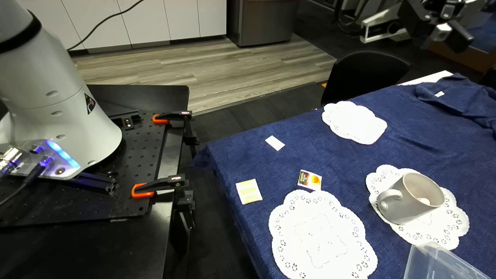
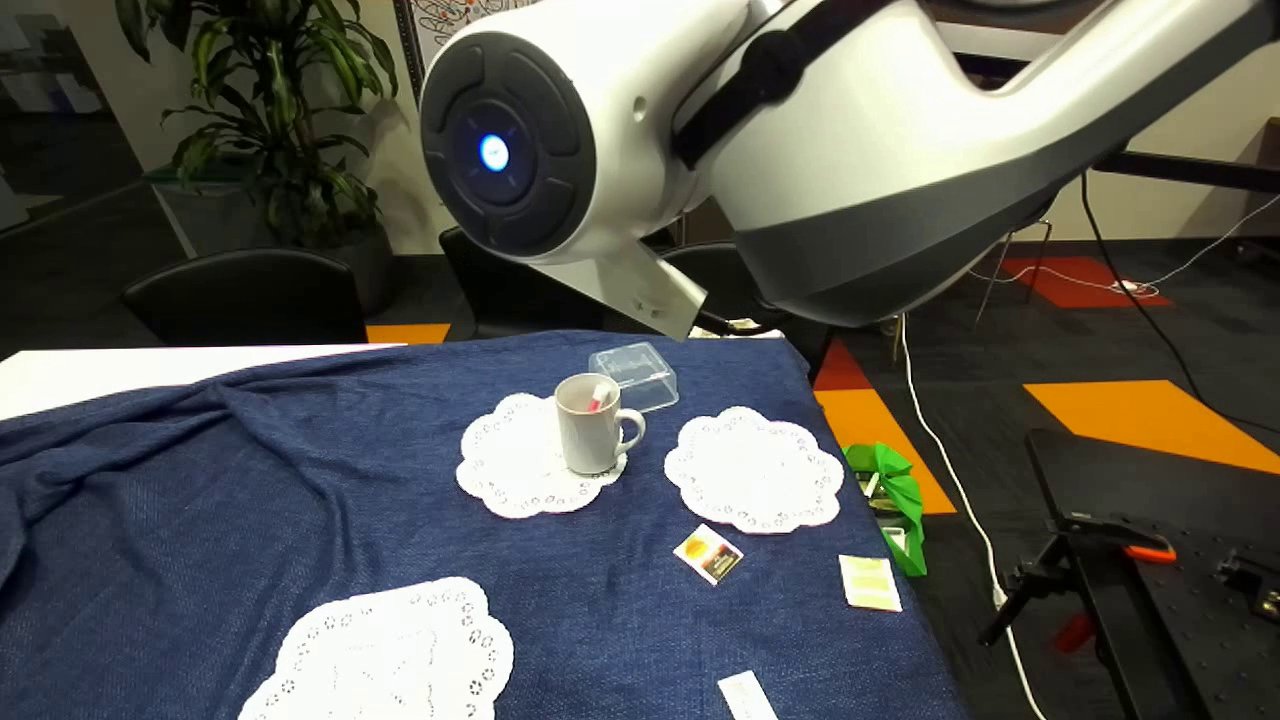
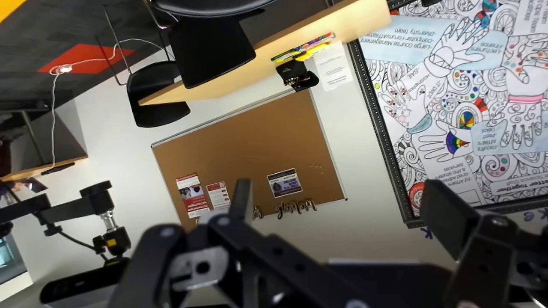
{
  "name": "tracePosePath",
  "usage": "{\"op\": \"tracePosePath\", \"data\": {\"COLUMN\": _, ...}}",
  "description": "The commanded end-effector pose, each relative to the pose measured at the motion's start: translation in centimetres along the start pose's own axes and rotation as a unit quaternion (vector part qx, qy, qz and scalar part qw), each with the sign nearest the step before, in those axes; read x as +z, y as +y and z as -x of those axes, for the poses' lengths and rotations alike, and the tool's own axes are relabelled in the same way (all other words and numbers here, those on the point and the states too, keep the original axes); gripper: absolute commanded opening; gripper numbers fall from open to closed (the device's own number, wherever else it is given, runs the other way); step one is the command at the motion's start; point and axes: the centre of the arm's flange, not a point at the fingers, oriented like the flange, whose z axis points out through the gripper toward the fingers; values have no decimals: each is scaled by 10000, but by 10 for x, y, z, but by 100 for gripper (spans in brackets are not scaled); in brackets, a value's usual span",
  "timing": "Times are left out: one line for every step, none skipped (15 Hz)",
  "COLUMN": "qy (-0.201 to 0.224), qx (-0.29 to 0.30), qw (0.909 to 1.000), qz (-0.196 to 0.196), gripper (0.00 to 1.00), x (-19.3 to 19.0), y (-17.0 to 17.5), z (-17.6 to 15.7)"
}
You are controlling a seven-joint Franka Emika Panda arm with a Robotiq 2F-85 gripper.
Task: Place the marker in the mug
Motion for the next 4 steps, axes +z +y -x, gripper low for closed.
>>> {"op": "tracePosePath", "data": {"qy": -5, "qx": 11, "qw": 10000, "qz": 3, "gripper": 100, "x": 0, "y": 2, "z": -2}}
{"op": "tracePosePath", "data": {"qy": -7, "qx": 10, "qw": 10000, "qz": 5, "gripper": 100, "x": 0, "y": 3, "z": -3}}
{"op": "tracePosePath", "data": {"qy": -7, "qx": 6, "qw": 10000, "qz": 7, "gripper": 100, "x": 0, "y": 4, "z": -3}}
{"op": "tracePosePath", "data": {"qy": -6, "qx": 3, "qw": 10000, "qz": 8, "gripper": 100, "x": 0, "y": 4, "z": -3}}
